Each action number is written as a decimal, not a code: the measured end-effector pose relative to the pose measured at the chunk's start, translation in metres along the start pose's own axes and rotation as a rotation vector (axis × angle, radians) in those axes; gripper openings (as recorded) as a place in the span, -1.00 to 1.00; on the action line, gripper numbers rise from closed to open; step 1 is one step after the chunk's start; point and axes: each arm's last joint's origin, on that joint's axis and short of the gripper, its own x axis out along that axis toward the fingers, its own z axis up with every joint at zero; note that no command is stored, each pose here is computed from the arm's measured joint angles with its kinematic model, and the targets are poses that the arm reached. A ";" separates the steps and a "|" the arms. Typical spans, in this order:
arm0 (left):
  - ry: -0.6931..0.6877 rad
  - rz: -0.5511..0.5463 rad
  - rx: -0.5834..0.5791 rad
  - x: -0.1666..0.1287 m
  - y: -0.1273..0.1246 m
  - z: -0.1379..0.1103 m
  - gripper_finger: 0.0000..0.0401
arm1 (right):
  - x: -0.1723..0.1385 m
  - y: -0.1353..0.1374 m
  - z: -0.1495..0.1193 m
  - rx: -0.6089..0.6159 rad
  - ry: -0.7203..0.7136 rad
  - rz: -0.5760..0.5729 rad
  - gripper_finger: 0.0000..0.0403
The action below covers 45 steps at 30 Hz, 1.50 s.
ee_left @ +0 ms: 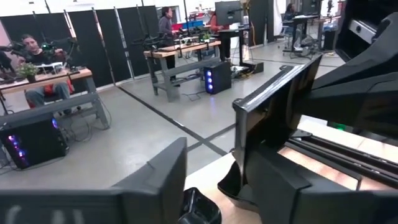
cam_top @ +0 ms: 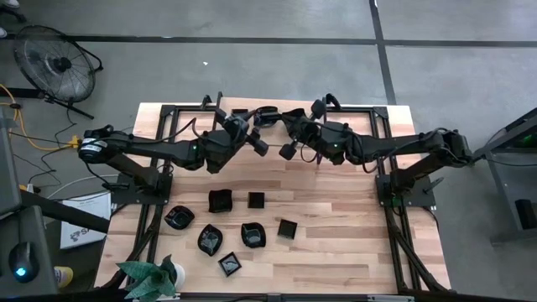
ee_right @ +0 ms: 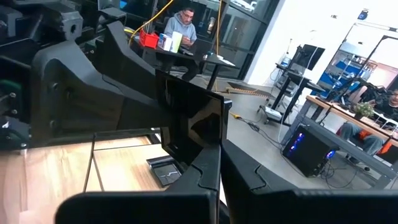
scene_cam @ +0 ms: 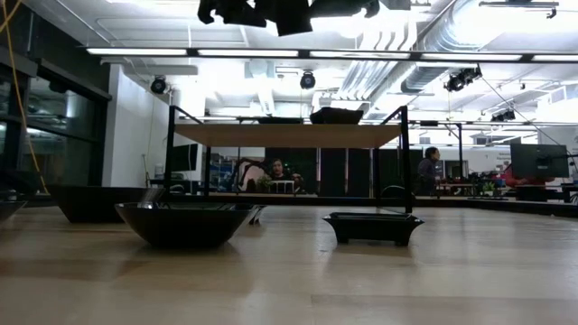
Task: Pick & Place Mini shaped plates
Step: Stack the square-shaped plate on the square-shaped plate
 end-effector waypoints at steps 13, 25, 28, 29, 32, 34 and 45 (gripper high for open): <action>-0.001 -0.039 -0.031 0.000 -0.001 0.000 -0.82 | 0.000 0.000 0.000 0.000 0.000 -0.002 -1.00; -0.002 -0.057 -0.032 0.000 -0.002 0.000 -0.99 | 0.000 0.000 0.000 -0.001 0.000 0.005 -0.98; -0.001 -0.043 -0.029 0.000 -0.001 0.000 -0.99 | 0.000 0.001 -0.001 -0.010 0.009 0.013 -0.90; -0.001 -0.042 -0.029 0.000 -0.001 0.000 -1.00 | 0.000 0.001 -0.001 -0.012 0.007 0.026 -0.86; 0.001 -0.031 -0.028 0.000 -0.001 0.000 -1.00 | 0.000 0.002 -0.002 -0.016 0.007 0.050 -0.71; 0.001 -0.029 -0.027 0.000 -0.001 0.000 -1.00 | 0.000 0.002 -0.002 -0.015 0.008 0.049 -0.59; 0.034 0.046 -0.038 0.002 0.020 0.004 -1.00 | -0.007 -0.007 0.001 0.014 0.046 -0.060 -0.04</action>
